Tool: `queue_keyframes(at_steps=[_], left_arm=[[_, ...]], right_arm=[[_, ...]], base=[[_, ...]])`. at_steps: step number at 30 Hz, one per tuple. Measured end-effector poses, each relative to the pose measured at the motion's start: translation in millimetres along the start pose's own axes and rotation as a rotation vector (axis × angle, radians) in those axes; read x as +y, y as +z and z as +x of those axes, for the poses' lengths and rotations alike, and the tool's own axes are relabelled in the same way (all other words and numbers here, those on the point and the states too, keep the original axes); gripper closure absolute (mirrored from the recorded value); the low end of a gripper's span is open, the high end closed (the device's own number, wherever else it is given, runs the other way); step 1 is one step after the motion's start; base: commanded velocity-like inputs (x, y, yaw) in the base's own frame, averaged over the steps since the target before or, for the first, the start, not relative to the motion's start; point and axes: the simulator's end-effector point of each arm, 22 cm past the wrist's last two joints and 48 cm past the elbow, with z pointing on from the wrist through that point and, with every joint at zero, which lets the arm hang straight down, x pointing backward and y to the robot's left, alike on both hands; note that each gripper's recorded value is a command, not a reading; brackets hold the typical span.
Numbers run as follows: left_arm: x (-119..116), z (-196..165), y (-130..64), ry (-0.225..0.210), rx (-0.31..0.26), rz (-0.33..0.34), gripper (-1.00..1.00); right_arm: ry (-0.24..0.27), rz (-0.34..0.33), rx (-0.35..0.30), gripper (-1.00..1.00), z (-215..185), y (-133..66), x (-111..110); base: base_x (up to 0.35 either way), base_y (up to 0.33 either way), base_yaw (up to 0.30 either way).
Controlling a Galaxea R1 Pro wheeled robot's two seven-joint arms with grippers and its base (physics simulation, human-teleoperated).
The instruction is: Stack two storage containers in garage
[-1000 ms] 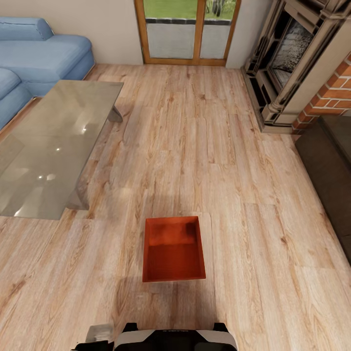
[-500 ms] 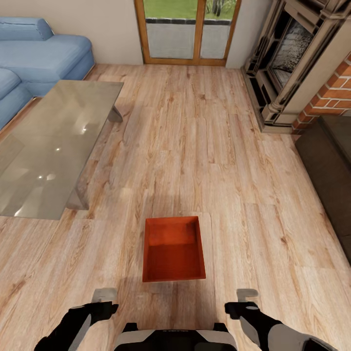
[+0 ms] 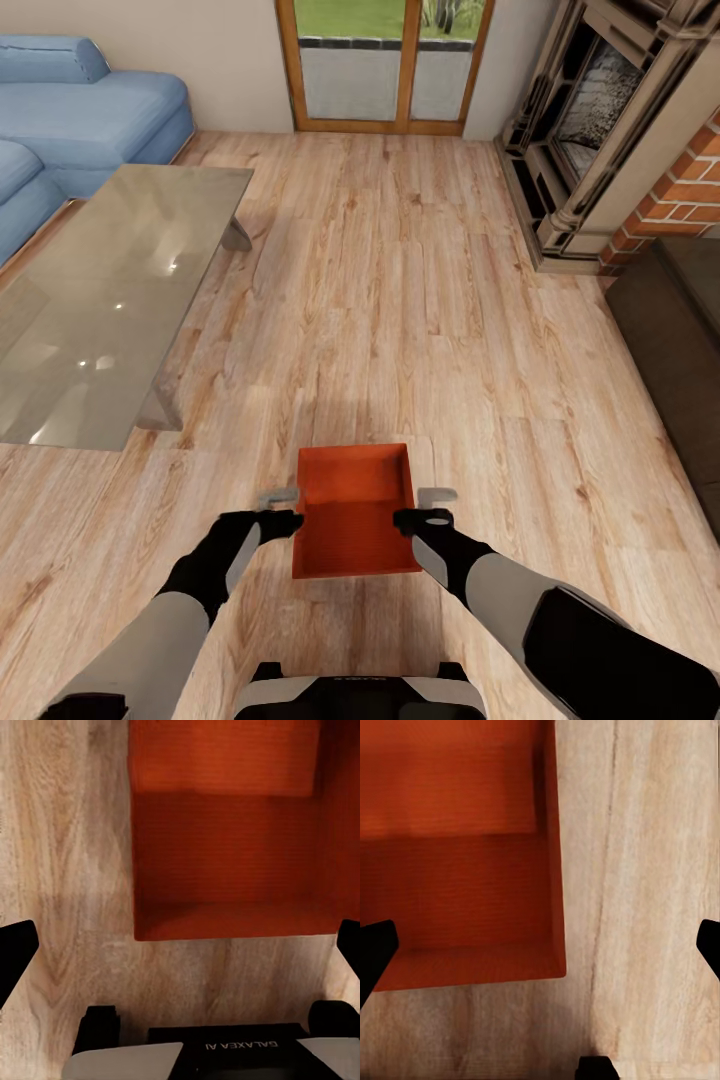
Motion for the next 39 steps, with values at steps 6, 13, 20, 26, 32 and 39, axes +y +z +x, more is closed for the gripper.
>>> queue_keyframes(at_steps=[6,13,20,26,32,39], left_arm=[[-22.5,3.0,4.9,0.011,0.027,0.001,-1.00],[-22.5,-11.1,5.1,0.009,-0.029,-0.003,-1.00],[-23.3,-14.6,5.0,0.017,-0.044,-0.009,-1.00],[-24.1,-15.8,4.8,0.016,-0.049,-0.008,-1.00],[-24.9,-17.2,4.3,0.014,-0.052,-0.008,-1.00],[-24.9,-17.6,4.2,0.015,-0.052,-0.008,-1.00]], right_arm=[[-0.003,0.002,-0.021,-1.00,-4.9,-0.1,-0.3],[-0.010,-0.001,-0.021,-1.00,-5.5,-0.1,0.5],[-0.013,-0.008,-0.020,-1.00,-5.0,0.2,0.9],[-0.011,-0.010,-0.020,-1.00,-5.4,0.1,1.4],[-0.012,-0.010,-0.012,-1.00,-3.6,0.3,0.9],[-0.012,-0.009,-0.010,-1.00,-3.2,0.5,0.0]], base=[[0.000,0.000,0.000],[0.000,0.000,0.000],[0.000,0.000,0.000],[0.000,0.000,0.000],[0.000,0.000,0.000],[0.000,0.000,0.000]])
